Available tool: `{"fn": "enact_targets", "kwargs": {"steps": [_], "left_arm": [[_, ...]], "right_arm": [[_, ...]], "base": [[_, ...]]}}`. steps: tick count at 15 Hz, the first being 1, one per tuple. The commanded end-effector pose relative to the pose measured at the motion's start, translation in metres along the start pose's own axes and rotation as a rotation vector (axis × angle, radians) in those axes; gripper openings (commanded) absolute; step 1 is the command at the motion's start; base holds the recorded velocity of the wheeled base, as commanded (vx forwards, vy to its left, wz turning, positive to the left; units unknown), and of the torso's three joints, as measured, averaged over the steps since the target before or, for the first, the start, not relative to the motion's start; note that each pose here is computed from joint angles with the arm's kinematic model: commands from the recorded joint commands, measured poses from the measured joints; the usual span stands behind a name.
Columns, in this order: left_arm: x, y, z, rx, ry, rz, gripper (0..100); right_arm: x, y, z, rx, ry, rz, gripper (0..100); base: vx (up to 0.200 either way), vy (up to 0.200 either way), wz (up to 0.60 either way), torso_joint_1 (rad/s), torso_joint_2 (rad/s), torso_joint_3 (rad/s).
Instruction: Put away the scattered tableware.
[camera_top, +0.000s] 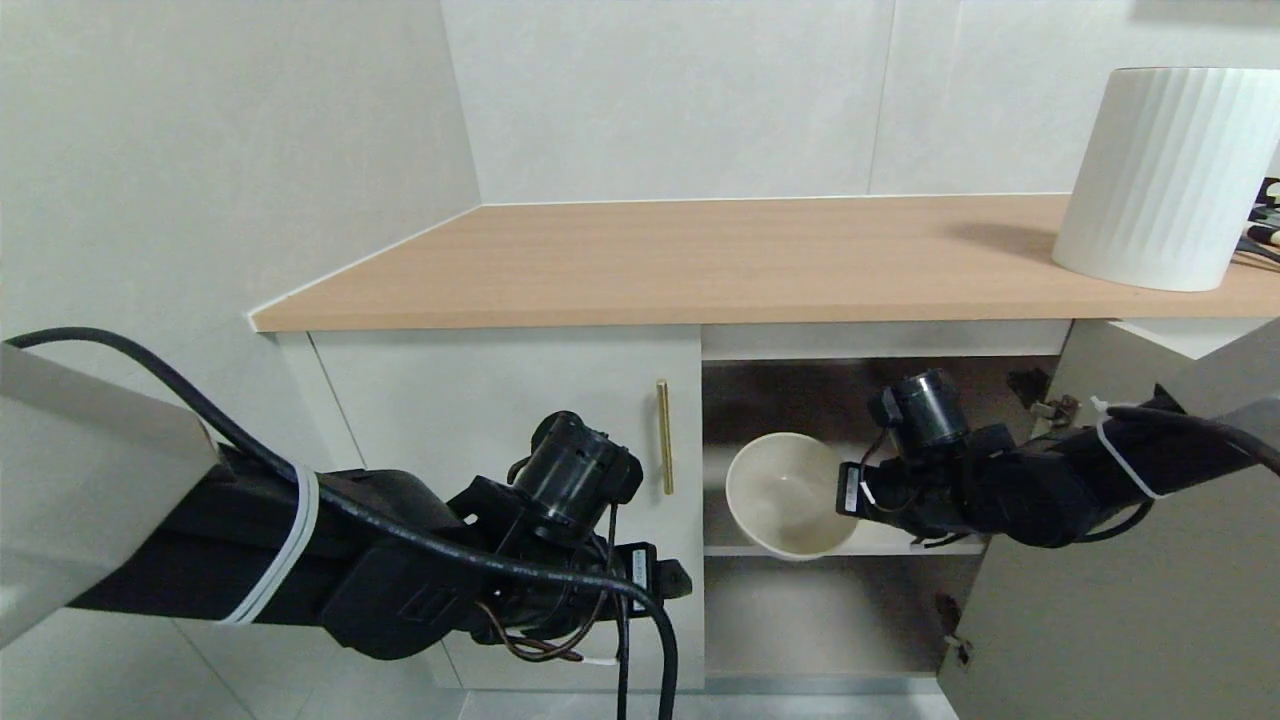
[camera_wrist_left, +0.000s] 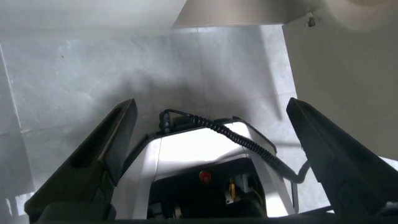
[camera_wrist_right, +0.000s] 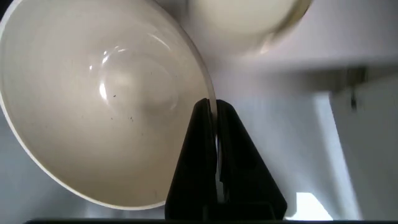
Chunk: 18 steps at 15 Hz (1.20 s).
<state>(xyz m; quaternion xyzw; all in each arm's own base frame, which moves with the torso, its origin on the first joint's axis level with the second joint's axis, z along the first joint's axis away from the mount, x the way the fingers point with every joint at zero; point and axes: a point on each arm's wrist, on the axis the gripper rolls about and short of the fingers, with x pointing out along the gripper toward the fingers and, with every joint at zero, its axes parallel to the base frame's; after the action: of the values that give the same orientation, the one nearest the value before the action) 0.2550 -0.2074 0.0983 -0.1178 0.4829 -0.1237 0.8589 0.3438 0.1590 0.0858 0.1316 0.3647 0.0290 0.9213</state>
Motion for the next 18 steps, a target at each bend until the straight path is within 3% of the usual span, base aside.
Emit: {"fn": "enact_targets", "kwargs": {"steps": [1, 3, 11, 18], "left_arm": [[-0.001, 0.000, 0.000, -0.001, -0.004, -0.002, 100], [-0.001, 0.000, 0.000, -0.001, -0.002, -0.001, 100], [0.000, 0.000, 0.000, 0.000, 0.000, 0.000, 100], [0.000, 0.000, 0.000, 0.000, -0.001, 0.000, 100]], "right_arm": [[0.030, -0.022, -0.002, 0.047, -0.019, -0.061, 0], [0.044, -0.029, 0.002, 0.070, -0.087, -0.099, 0], [0.085, -0.053, 0.016, 0.141, -0.130, -0.174, 0], [0.095, -0.061, 0.015, 0.147, -0.127, -0.199, 0]], "base": [[0.000, 0.000, 0.00, 0.000, 0.00, 0.000], [0.000, 0.000, 0.00, 0.000, 0.00, 0.000], [0.000, 0.000, 0.00, 0.000, 0.00, 0.000], [0.000, 0.000, 0.00, 0.000, 0.00, 0.000]]}}
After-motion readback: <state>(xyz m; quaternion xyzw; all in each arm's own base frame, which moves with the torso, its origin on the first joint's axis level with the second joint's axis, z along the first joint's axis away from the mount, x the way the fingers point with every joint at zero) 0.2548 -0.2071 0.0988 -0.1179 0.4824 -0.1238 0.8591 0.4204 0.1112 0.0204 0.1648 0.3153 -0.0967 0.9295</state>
